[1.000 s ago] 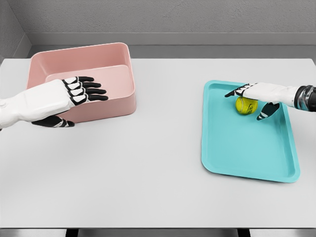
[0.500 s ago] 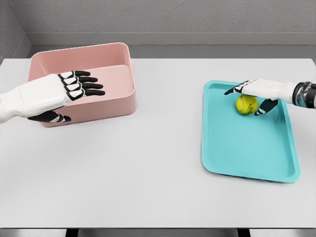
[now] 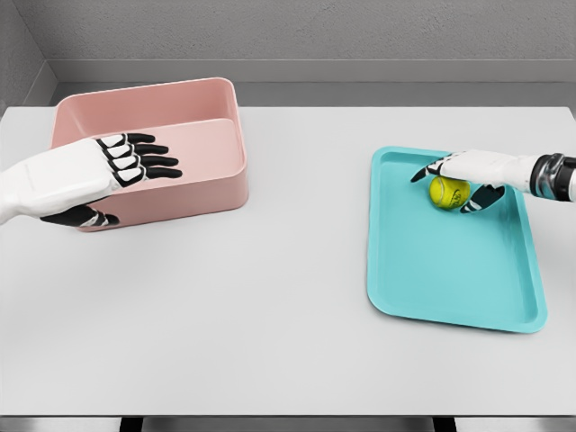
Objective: Put the tennis from the blue tray into the pink basket with both arms
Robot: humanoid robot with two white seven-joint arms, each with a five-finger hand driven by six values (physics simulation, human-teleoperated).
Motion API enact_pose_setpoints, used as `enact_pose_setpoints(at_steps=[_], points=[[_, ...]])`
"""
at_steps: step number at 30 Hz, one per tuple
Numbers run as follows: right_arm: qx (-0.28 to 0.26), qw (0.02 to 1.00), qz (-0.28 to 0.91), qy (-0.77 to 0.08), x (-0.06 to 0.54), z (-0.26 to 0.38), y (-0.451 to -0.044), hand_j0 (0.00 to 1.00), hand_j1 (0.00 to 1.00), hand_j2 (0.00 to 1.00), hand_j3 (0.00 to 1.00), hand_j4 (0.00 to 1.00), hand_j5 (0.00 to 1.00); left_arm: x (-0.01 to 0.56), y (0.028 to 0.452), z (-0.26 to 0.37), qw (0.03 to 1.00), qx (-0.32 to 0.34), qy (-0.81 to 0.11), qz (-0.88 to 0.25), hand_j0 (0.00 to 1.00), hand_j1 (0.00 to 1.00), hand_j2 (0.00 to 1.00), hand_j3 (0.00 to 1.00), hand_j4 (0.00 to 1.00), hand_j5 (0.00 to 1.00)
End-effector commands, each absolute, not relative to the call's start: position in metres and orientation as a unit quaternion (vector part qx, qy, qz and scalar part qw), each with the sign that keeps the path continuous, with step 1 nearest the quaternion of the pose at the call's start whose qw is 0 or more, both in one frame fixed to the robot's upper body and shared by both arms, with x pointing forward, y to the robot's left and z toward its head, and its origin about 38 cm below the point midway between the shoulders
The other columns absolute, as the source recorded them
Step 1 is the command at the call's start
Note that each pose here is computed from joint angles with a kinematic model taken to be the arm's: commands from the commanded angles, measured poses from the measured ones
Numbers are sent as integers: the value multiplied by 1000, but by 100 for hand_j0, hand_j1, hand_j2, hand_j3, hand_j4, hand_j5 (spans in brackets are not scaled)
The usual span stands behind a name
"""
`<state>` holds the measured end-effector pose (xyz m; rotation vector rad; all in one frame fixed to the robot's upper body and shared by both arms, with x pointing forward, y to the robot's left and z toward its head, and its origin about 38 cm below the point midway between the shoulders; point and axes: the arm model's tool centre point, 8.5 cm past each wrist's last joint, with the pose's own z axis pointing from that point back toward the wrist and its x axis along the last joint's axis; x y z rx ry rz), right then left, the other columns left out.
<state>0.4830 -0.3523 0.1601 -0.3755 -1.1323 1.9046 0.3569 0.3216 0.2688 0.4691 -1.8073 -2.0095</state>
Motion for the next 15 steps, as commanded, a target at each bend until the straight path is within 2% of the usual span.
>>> enact_pose_setpoints(at_steps=[1, 15], points=[[-148, 433, 764, -455, 483, 158, -350, 82, 82, 82, 82, 82, 82, 357, 322, 272, 198, 169, -649, -715, 100, 100, 100, 100, 100, 100], [-152, 433, 764, -453, 485, 161, -354, 64, 64, 64, 64, 64, 64, 358, 320, 272, 196, 169, -652, -713, 100, 100, 100, 100, 100, 100]])
